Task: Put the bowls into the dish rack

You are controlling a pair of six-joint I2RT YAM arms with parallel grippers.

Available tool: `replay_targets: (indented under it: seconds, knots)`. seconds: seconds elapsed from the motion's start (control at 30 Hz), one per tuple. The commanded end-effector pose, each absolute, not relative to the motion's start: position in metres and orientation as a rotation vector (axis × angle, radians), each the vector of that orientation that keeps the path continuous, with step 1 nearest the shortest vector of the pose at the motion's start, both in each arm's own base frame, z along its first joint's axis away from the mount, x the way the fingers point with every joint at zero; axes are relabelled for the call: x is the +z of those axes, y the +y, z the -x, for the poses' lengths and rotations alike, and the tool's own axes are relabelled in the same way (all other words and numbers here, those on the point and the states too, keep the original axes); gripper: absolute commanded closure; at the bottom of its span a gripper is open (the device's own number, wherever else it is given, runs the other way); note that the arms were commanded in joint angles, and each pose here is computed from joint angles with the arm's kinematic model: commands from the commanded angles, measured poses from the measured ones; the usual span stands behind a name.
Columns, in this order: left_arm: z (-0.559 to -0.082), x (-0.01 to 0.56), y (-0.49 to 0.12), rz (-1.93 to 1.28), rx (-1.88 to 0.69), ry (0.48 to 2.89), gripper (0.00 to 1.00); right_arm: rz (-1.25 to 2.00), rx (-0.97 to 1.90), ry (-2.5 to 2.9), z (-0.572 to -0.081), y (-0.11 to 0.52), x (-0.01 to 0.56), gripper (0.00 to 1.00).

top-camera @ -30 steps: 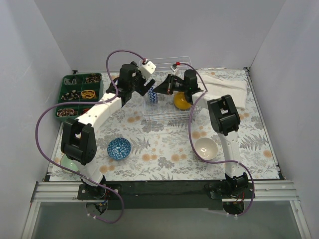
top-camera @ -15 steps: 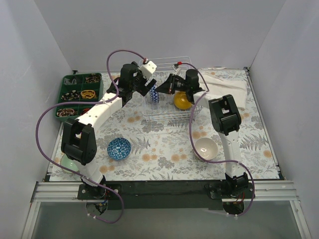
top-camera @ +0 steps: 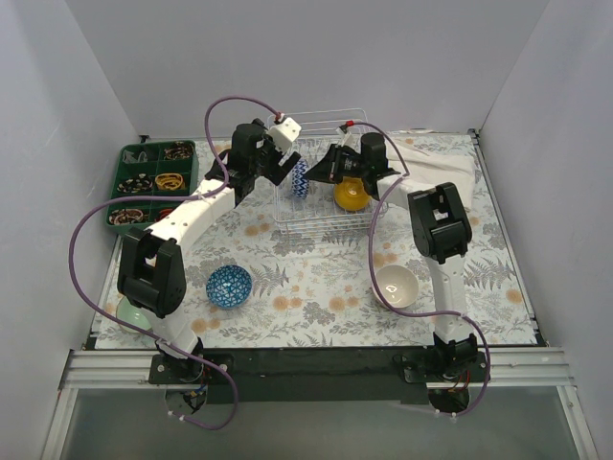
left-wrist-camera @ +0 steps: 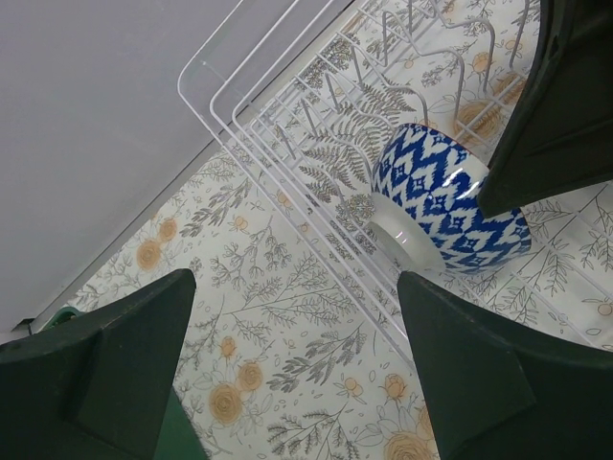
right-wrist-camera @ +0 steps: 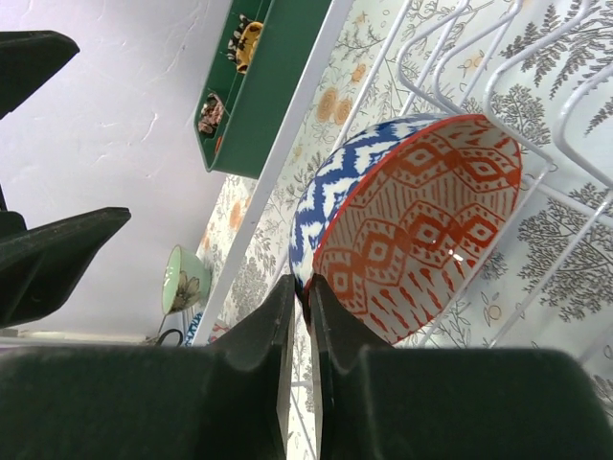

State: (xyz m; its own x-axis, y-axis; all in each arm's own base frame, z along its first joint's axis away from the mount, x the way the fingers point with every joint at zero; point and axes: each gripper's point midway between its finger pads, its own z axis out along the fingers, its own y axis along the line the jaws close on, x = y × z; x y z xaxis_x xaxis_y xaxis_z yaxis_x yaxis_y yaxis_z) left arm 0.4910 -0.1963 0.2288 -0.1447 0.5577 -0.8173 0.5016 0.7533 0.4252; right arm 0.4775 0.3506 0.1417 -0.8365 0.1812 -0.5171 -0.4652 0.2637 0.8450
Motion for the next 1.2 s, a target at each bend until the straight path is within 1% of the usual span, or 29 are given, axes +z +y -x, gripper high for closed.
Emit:
replay_targets:
  seconds: [0.0,0.13,0.3,0.33,0.43,0.57,0.7,0.8,0.93,1.1,1.17]
  knots:
    - [-0.486,0.253,-0.200,-0.799,0.042,1.724,0.12,0.282,1.542,1.982,-0.483,0.337,0.159,0.83]
    - [-0.486,0.258,-0.203,-0.798,0.038,1.707,0.11,0.305,1.478,1.989,-0.485,0.330,0.165,0.77]
    - [-0.485,0.255,-0.205,-0.799,0.034,1.699,0.11,0.306,1.381,1.998,-0.493,0.314,0.173,0.73]
    - [-0.485,0.256,-0.204,-0.794,0.035,1.696,0.11,0.298,1.360,2.006,-0.494,0.312,0.174,0.66]
    - [-0.484,0.255,-0.207,-0.797,0.033,1.689,0.10,0.296,1.287,2.024,-0.498,0.303,0.177,0.62]
    - [-0.485,0.255,-0.207,-0.798,0.032,1.684,0.09,0.316,1.224,2.033,-0.497,0.294,0.184,0.62]
    - [-0.487,0.240,-0.212,-0.814,0.010,1.698,0.09,0.337,1.226,2.020,-0.494,0.293,0.189,0.63]
    - [-0.490,0.232,-0.223,-0.829,-0.039,1.703,0.13,0.344,1.218,2.008,-0.494,0.292,0.192,0.64]
    - [-0.500,0.241,-0.231,-0.815,-0.056,1.684,0.14,0.397,1.197,1.954,-0.491,0.291,0.212,0.70]
    - [-0.502,0.256,-0.225,-0.782,-0.032,1.668,0.14,0.518,1.154,1.873,-0.480,0.287,0.241,0.72]
    - [-0.501,0.268,-0.217,-0.759,-0.002,1.671,0.12,0.589,1.142,1.824,-0.471,0.286,0.257,0.73]
